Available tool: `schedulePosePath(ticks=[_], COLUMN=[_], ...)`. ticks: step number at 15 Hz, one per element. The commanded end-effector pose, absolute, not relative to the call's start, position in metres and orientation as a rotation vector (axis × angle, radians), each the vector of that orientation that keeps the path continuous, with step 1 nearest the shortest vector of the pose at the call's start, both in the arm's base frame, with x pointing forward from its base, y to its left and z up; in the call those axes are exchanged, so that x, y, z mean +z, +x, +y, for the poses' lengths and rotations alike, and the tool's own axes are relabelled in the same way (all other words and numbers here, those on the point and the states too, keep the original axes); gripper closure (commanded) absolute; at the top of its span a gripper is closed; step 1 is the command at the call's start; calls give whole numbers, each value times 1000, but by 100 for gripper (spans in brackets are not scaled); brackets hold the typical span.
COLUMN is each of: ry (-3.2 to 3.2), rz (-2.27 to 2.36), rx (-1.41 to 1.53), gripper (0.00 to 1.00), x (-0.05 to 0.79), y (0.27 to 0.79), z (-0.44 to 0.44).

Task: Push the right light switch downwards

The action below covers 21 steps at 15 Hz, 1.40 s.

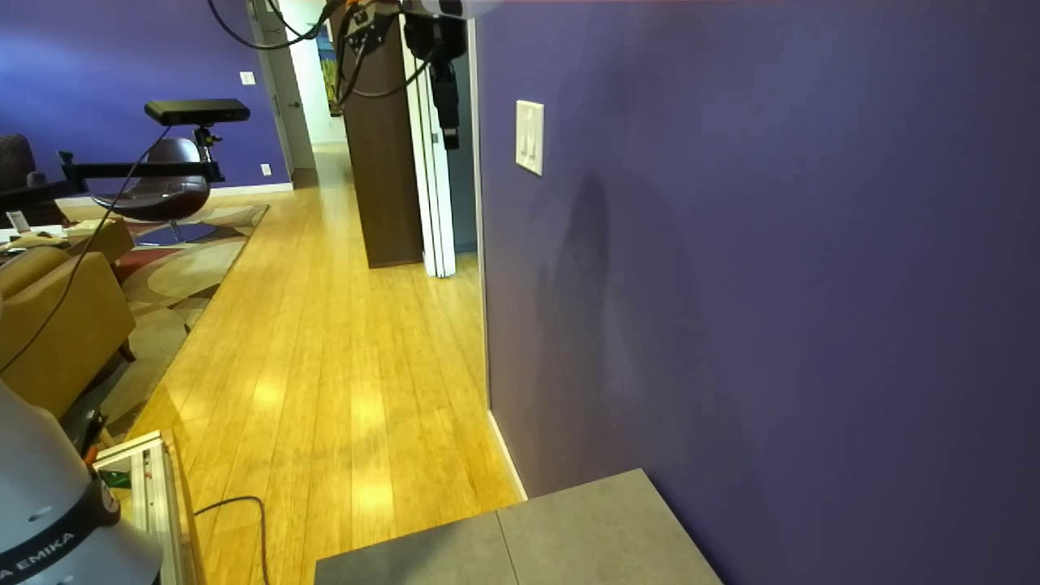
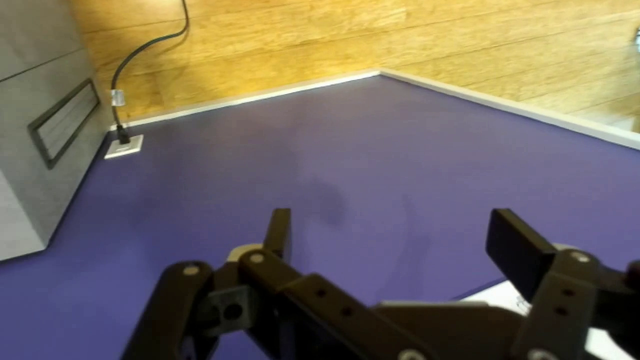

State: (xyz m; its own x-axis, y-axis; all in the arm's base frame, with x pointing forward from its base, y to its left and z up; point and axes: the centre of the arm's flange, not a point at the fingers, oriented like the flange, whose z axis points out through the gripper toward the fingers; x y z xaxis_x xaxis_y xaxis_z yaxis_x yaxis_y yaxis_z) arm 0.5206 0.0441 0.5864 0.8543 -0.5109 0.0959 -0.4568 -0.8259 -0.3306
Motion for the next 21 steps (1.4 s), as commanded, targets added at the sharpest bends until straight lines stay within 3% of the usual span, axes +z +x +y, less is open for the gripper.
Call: schedulePosePath(ticks=[1, 8, 21], ry=[-2844, -2877, -2908], rz=[767, 397, 420], rx=[-368, -682, -673], gripper=[0, 0, 0], x=[624, 679, 677], y=[504, 485, 487], z=[57, 48, 51])
